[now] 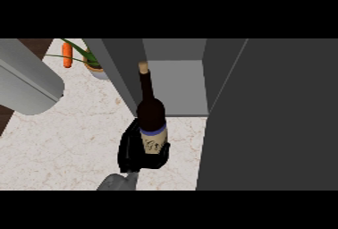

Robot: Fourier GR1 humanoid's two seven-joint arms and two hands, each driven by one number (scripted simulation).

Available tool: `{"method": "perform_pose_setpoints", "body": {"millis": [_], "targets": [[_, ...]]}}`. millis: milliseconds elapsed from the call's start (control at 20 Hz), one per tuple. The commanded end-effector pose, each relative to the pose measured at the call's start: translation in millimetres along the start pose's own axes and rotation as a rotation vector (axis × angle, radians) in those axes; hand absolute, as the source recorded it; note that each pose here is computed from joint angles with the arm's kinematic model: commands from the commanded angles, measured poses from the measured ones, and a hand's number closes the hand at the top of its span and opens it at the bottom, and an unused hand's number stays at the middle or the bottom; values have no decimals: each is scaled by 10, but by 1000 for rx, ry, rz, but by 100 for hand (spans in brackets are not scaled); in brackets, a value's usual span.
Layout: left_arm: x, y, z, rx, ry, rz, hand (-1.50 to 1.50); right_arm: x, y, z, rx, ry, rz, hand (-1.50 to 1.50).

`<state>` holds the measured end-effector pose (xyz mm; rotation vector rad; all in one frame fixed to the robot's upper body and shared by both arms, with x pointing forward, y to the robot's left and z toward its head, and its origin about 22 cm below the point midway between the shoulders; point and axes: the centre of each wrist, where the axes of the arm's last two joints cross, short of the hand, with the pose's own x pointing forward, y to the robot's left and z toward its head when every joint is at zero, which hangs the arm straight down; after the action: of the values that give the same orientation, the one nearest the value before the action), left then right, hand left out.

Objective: Pick up the wine, place it into the cabinet and close the cabinet

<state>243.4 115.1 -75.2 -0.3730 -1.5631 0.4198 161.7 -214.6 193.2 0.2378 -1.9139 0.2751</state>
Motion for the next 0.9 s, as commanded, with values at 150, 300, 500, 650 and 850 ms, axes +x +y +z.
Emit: {"method": "perform_pose_setpoints", "body": {"millis": [150, 300, 500, 650, 850], "targets": [[-151, 211, -173, 11, -29, -3, 150, 66, -118, 47, 18, -7, -9, -150], [-72, -170, -259, -23, -46, -9, 150, 10, 69, 68, 5, -18, -10, -150], [-118, -172, -461, -4, -57, -17, 150, 29, 39, 108, 11, -29, -26, -150], [-47, -206, -653, -6, -49, -34, 150, -190, -102, -113, 19, -32, -34, -150], [-1, -382, -671, 37, -51, -42, 150, 147, 81, 28, 2, -44, -48, -150]]}}
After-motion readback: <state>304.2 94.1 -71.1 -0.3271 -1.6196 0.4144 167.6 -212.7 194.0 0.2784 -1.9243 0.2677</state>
